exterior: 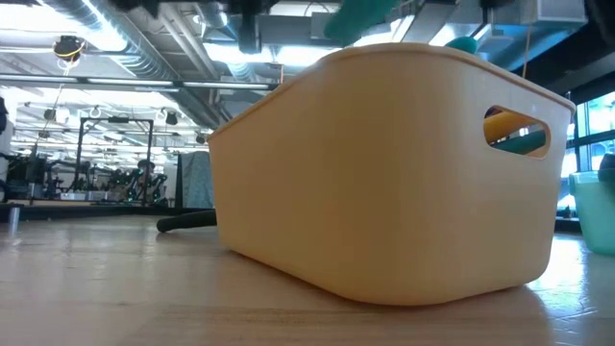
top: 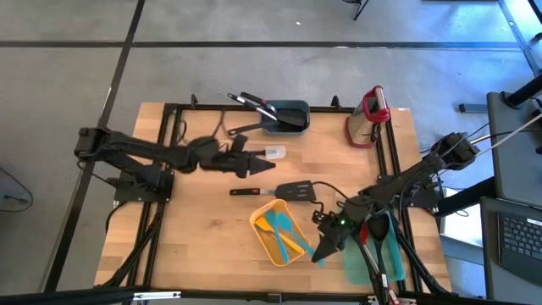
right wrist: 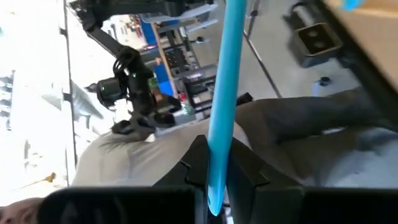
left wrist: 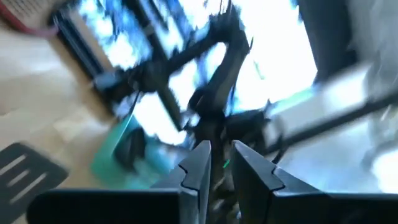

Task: Pick & Place Kitchen Items
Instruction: Put the small blue spatula into the yellow bin

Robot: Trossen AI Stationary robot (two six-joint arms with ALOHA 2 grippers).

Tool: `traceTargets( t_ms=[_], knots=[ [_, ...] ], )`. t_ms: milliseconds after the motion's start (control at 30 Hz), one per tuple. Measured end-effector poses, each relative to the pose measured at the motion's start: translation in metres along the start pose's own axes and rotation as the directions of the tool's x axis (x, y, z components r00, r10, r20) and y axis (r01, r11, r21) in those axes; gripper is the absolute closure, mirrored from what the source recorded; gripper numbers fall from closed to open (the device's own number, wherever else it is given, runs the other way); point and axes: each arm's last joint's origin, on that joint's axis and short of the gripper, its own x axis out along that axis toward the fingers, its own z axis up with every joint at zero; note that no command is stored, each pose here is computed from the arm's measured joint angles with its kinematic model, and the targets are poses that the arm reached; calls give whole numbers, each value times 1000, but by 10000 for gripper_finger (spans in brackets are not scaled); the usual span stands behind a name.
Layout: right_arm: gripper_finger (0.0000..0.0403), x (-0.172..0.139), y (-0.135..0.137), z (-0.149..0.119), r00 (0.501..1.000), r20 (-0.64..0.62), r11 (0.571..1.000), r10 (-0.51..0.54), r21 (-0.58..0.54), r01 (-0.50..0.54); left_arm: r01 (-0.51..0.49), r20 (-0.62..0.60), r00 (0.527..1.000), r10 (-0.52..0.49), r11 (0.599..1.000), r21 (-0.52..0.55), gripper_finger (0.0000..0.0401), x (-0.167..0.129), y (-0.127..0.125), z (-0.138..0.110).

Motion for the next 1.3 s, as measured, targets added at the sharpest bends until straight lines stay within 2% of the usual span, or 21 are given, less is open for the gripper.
traceTargets(
  t_ms=[133, 267, 333, 700, 867, 1000, 1100, 1200, 1300],
  knots=[
    [375, -12, -19, 14, 996, -37, 996, -76, 42, 78, 10, 165, 986, 3, 997, -77, 348, -9, 5, -26],
    [375, -20, -42, 25, 970, 0, 962, -241, 132, 239, -23, 216, 976, 33, 998, -50, 356, -12, -2, -42],
    [375, -23, -46, 29, 959, 16, 949, -282, 153, 276, -39, 234, 971, 44, 999, -27, 359, -13, -4, -47],
    [375, -20, -41, 36, 957, 82, 952, -279, 154, 265, -43, 222, 974, 38, 999, 15, 360, -14, -7, -53],
    [375, 0, -30, 38, 962, 56, 962, -269, 69, 265, -57, 204, 978, 52, 998, 22, 363, -13, -6, -54],
    [375, 25, -32, 48, 945, -23, 944, -325, 54, 326, -44, 181, 983, 39, 999, 24, 363, -13, -6, -54],
    [375, 35, -32, 58, 942, -41, 941, -335, 35, 336, -35, 173, 984, 33, 999, 10, 363, -13, -6, -54],
    [375, 35, -28, 65, 947, 4, 946, -322, 47, 322, -26, 166, 986, 24, 1000, 5, 360, -14, -8, -56],
    [375, 31, -32, 68, 928, 38, 926, -370, 96, 365, -20, 155, 988, 19, 1000, 6, 359, -14, -9, -59]
  ],
)
